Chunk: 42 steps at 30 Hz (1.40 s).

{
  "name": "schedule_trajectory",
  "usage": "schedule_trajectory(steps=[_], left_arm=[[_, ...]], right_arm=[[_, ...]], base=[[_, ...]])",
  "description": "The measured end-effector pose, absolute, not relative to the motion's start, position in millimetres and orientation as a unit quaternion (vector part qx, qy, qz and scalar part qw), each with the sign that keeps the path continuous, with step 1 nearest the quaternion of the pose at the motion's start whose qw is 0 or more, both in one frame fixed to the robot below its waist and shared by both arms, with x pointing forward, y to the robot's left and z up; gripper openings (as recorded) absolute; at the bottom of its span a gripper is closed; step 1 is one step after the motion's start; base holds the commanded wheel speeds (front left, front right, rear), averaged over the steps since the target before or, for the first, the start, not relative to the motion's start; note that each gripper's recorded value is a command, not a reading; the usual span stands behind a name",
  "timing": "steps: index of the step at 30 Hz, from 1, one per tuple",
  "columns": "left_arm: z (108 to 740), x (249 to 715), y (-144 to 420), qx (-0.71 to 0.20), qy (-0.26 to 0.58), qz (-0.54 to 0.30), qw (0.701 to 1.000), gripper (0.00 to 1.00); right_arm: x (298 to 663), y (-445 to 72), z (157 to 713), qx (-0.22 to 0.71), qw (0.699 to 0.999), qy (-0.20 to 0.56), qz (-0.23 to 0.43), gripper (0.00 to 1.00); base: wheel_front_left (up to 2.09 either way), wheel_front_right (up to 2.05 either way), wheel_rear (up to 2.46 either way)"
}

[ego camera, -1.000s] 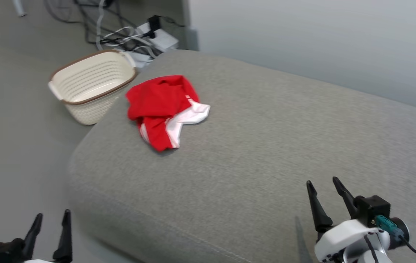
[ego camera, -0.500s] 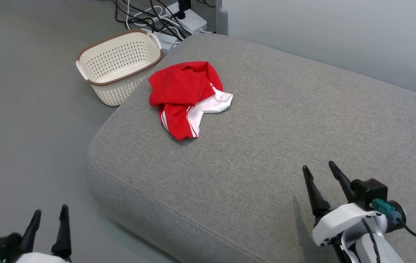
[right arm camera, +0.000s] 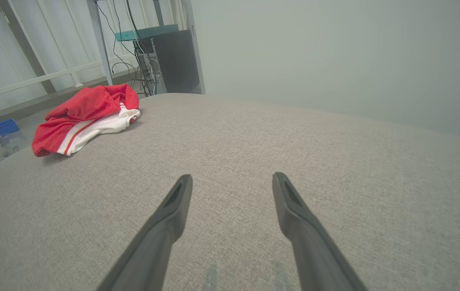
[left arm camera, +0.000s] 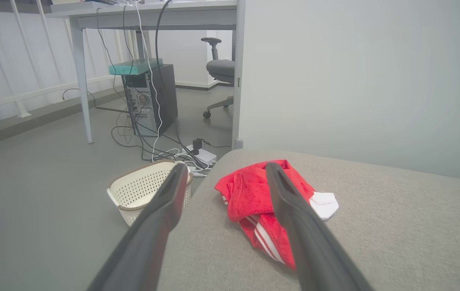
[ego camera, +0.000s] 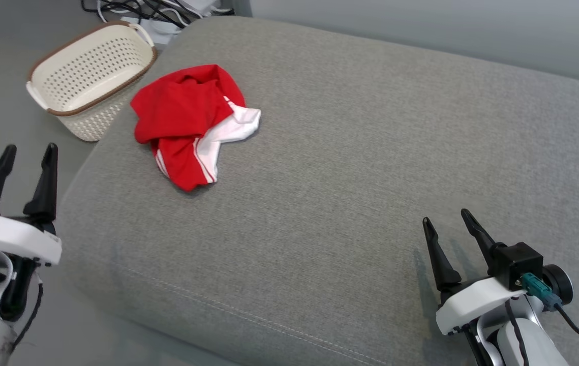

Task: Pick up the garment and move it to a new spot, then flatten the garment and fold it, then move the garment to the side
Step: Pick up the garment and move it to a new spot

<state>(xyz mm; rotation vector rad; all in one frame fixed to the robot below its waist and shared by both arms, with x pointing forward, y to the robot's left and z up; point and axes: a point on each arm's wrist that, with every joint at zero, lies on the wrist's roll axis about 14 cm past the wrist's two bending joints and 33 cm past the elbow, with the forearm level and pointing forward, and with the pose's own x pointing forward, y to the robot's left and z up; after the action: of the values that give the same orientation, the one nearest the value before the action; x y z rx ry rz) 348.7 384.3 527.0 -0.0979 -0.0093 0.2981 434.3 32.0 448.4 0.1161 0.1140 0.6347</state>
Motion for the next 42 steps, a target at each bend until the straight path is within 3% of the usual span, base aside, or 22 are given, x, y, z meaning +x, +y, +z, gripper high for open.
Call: schedule_trajectory(steps=[8, 16, 29, 30, 31, 37, 42], left_arm=[[519.8, 428.7, 355.1, -0.064, 0.021, 0.071, 0.995, 1.00], [462.4, 477.3, 331.8, -0.092, 0.091, 0.038, 0.991, 1.00], [349.1, 492.1, 323.3, -0.138, 0.223, 0.070, 0.962, 1.00], [348.0, 494.9, 321.0, -0.139, 0.224, 0.068, 0.962, 0.84], [348.6, 497.1, 320.7, -0.139, 0.223, 0.067, 0.963, 0.00], [379.0, 511.8, 330.1, -0.120, 0.182, 0.068, 0.974, 0.00], [454.6, 540.7, 303.4, -0.116, 0.068, 0.016, 0.991, 0.00]], right_arm=[[445.5, -5.9, 446.6, 0.053, 0.961, 0.039, 0.269, 1.00], [449.7, -39.9, 449.8, 0.048, 0.972, 0.018, 0.231, 1.00], [438.8, -86.7, 424.2, 0.027, 0.984, 0.053, 0.171, 1.00], [438.6, -87.9, 423.2, 0.026, 0.984, 0.054, 0.169, 1.00], [438.2, -88.4, 422.8, 0.025, 0.984, 0.055, 0.168, 1.00], [438.4, -89.2, 429.9, 0.026, 0.985, 0.046, 0.167, 1.00], [435.3, -90.0, 435.4, 0.041, 0.985, 0.045, 0.162, 1.00]], base=[[0.00, 0.00, 0.00], [0.00, 0.00, 0.00], [0.00, 0.00, 0.00], [0.00, 0.00, 0.00], [0.00, 0.00, 0.00], [0.00, 0.00, 0.00], [0.00, 0.00, 0.00]])
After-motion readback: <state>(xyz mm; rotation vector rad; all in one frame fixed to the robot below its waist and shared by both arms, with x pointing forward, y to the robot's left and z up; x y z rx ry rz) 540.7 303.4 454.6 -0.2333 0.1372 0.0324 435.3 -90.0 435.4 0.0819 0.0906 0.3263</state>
